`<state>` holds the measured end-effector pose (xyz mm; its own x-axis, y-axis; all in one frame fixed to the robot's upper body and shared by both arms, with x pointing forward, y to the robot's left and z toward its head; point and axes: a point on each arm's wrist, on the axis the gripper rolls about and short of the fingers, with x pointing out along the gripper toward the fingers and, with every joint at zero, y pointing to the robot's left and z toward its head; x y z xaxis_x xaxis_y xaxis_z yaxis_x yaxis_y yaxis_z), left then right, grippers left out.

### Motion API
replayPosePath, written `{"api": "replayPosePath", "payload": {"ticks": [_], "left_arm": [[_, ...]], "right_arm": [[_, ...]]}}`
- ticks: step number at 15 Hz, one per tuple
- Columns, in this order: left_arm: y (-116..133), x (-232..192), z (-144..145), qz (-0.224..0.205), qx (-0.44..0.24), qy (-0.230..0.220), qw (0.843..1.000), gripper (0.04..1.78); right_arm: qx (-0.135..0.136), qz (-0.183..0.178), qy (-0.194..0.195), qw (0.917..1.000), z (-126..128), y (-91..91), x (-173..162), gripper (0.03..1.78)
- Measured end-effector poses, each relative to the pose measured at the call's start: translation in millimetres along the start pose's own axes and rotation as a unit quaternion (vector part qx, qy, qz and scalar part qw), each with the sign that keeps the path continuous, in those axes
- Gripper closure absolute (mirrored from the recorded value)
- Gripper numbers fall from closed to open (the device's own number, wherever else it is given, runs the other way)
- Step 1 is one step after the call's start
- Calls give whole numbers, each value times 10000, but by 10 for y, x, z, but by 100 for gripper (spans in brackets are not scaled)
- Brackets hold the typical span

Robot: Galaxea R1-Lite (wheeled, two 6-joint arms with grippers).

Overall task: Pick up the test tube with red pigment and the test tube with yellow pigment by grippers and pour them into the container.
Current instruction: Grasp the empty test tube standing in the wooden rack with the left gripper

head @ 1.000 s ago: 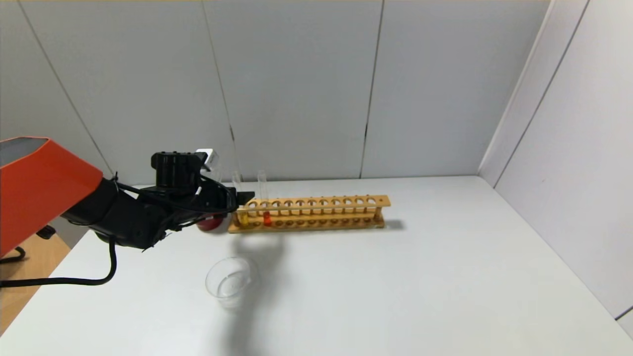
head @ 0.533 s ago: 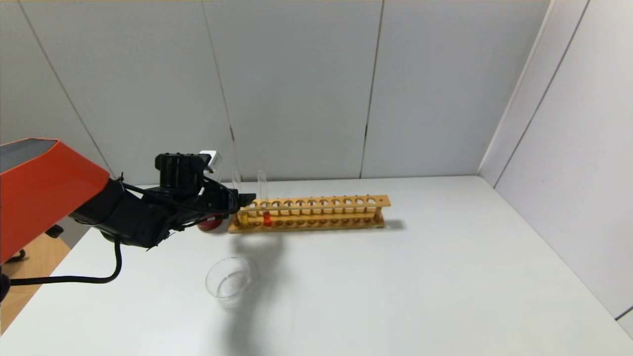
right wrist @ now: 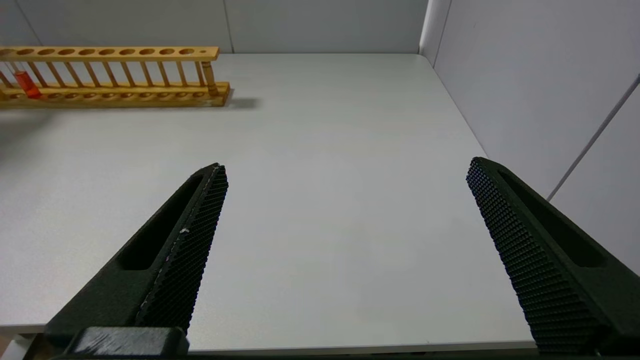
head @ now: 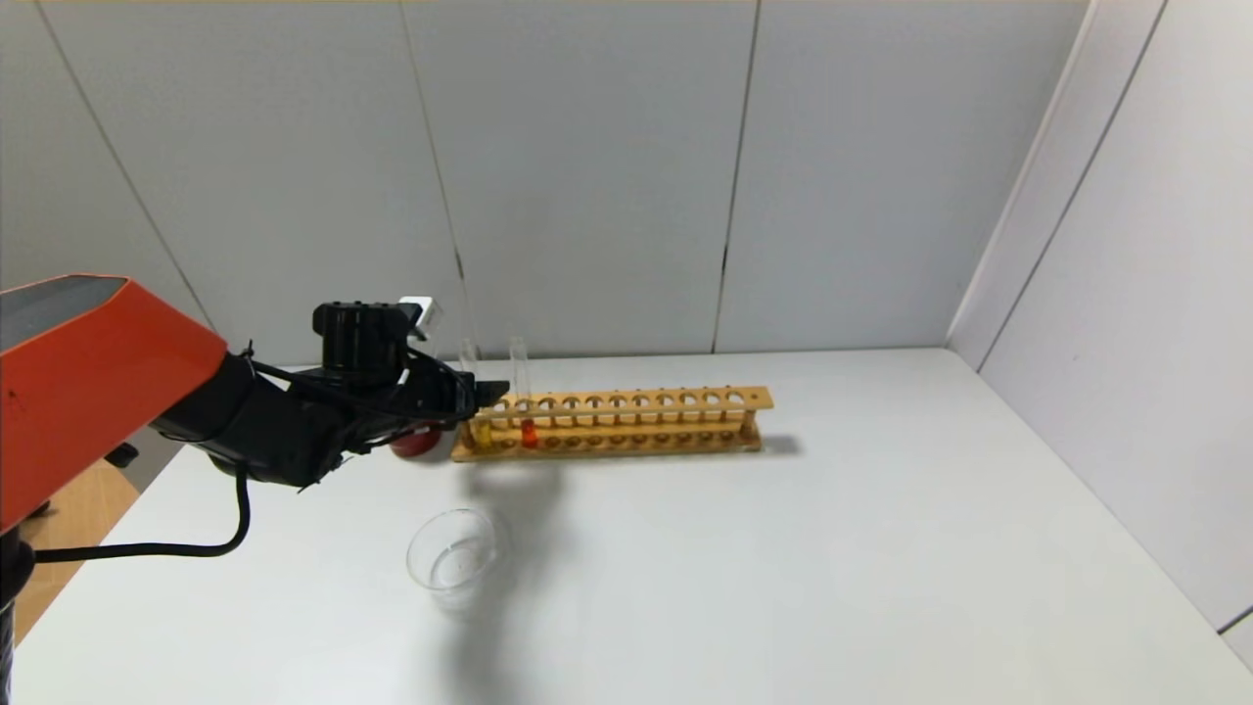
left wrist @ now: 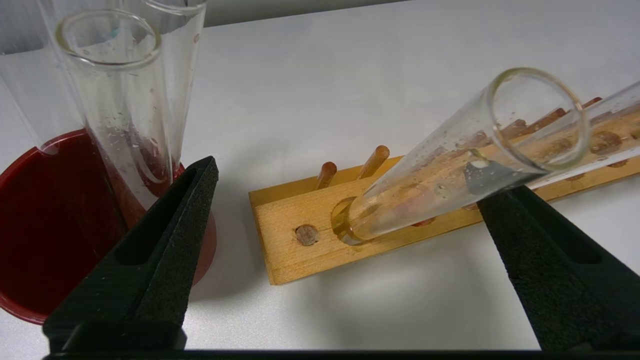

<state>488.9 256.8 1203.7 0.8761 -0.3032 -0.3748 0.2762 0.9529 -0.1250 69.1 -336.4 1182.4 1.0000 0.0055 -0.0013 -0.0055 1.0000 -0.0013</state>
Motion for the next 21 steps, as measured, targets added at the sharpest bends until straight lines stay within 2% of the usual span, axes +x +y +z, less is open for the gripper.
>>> {"api": "replayPosePath", "payload": {"ticks": [18,21], "left_arm": [[-40,108,-21,88,163,-37,9998,8],[-38,112,-11,98,164,-55,9998,25]], "right_arm": [[0,-2,2,10000,0,0,0,6],[0,-2,2,10000,0,0,0,6]]}}
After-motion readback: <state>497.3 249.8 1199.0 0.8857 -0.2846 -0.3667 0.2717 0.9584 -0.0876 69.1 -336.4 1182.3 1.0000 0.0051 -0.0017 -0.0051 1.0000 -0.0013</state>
